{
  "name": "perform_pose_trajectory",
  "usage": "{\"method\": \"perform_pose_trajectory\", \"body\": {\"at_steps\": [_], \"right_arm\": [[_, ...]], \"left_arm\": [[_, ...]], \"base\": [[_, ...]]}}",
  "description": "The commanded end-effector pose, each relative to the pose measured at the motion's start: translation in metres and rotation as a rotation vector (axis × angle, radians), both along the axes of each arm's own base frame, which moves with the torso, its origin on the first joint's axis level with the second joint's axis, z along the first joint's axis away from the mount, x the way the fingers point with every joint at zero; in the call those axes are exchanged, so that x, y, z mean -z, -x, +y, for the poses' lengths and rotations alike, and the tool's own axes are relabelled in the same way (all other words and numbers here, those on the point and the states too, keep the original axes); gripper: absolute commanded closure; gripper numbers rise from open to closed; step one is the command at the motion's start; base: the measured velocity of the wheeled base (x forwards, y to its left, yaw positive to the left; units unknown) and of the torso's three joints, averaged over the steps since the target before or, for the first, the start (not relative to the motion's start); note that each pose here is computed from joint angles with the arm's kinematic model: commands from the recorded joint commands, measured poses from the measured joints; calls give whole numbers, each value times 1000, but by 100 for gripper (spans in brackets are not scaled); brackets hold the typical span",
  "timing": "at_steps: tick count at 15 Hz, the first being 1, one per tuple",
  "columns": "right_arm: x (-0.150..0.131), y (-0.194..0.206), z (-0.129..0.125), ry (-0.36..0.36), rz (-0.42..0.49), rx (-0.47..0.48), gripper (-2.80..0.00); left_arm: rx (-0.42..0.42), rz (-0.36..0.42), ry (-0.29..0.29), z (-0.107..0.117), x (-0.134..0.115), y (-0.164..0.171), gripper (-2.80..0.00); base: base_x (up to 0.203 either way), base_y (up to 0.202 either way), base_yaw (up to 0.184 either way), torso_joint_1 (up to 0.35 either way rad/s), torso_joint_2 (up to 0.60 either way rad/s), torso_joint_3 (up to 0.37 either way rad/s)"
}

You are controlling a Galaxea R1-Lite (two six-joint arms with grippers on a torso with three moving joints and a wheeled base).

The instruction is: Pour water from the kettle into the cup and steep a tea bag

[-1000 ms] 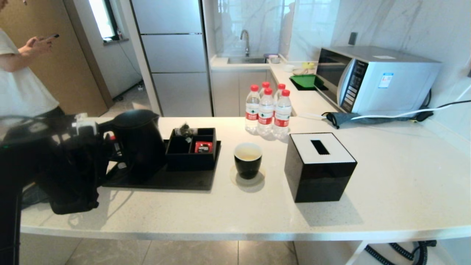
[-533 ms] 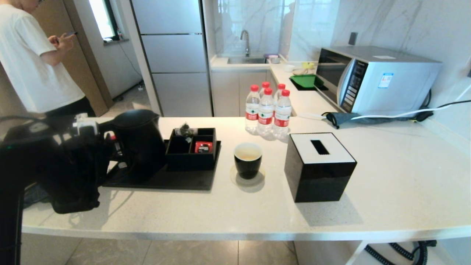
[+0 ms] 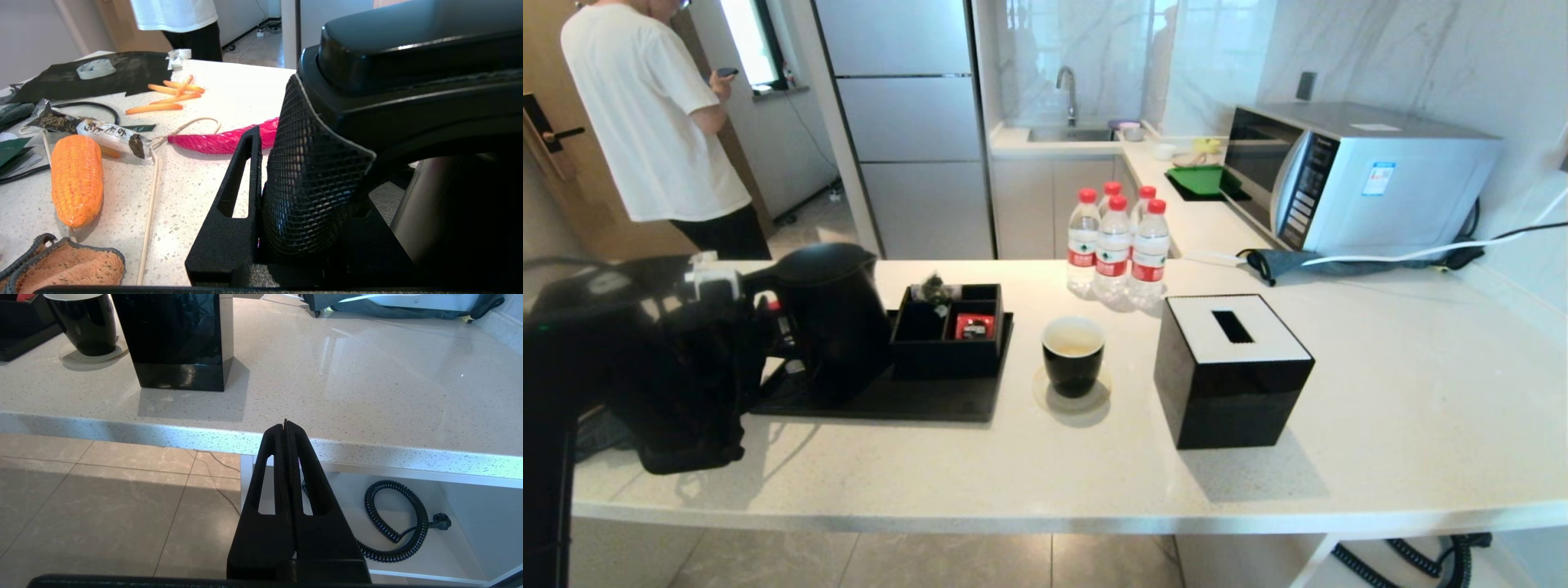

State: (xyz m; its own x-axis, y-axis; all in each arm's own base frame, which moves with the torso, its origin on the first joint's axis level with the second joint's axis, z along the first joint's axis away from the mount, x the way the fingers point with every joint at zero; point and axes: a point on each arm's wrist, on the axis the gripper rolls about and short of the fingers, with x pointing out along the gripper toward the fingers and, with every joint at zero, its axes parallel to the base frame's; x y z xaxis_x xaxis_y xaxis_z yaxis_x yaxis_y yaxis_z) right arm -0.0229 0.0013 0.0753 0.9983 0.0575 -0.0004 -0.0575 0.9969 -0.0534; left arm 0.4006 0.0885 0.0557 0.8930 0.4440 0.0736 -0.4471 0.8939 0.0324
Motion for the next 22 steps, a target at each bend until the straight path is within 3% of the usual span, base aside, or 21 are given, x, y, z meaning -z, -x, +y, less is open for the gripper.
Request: {"method": "perform_pose_trajectory", "body": {"at_steps": [1,9,10,22], "right_arm": [[0,0,0,2,1,-1,0],[0,0,0,2,1,-1,0],[0,0,0,0,1,-1,0],[0,0,0,2,1,-1,0]], "left_arm": [[-3,-42,-9,0,-3,0,0],[1,-41,-10,-1,-4,1,0],[0,-41,-10,-1,-4,1,-280],[2,-42,-9,-2,-8,5,-280]], "base": [[0,0,0,0,0,0],[0,0,0,0,0,0],[0,0,0,0,0,0],[0,0,0,0,0,0]]}}
